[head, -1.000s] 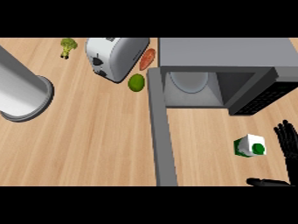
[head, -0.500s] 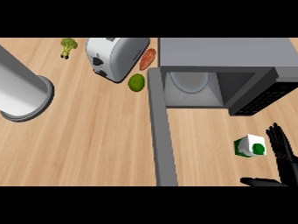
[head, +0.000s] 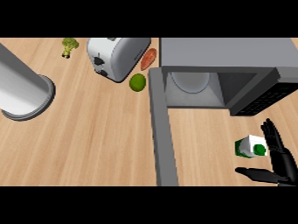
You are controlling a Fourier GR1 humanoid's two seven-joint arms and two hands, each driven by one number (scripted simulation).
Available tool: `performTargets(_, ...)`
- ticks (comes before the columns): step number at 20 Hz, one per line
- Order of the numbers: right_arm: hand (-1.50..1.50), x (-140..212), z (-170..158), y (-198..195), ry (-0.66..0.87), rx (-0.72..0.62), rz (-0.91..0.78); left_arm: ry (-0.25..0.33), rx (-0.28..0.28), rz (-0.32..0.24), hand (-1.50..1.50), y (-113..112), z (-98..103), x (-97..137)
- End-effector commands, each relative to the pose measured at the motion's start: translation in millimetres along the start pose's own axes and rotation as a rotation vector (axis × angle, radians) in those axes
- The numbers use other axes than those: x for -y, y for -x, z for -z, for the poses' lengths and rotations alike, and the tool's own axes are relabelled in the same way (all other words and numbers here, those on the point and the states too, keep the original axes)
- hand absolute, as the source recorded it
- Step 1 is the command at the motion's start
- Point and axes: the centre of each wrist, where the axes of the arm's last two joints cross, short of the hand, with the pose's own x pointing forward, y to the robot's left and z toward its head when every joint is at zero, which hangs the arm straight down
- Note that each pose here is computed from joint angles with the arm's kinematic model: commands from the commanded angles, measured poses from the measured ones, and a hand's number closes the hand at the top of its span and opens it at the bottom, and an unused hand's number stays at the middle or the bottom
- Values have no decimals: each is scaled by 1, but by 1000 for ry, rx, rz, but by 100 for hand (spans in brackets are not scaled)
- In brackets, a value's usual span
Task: Pick up the milk, place it into the microwave and close the microwave
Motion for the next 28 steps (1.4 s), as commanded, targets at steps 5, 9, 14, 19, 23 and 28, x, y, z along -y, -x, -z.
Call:
performTargets(5, 150, -2, 2, 17, -52, 34, 16, 16, 58, -16, -150, 3, -3, 7)
performTargets(9, 150, -13, 10, 14, -104, 127, -45, 35, 45, -14, -150, -12, -10, 6)
performTargets(14, 150, -12, 19, 10, -67, 213, 13, 3, 52, -20, -150, -1, -2, 2)
performTargets(19, 150, -42, 50, 1, -89, 201, 47, 11, 44, -29, -150, -7, -4, -3)
performTargets(23, 150, -81, 81, -13, -99, 217, 35, 14, 43, -16, -150, -9, -9, 0)
performTargets(28, 150, -95, 99, -30, -188, 245, 168, 26, 48, -41, -150, -11, -11, -8)
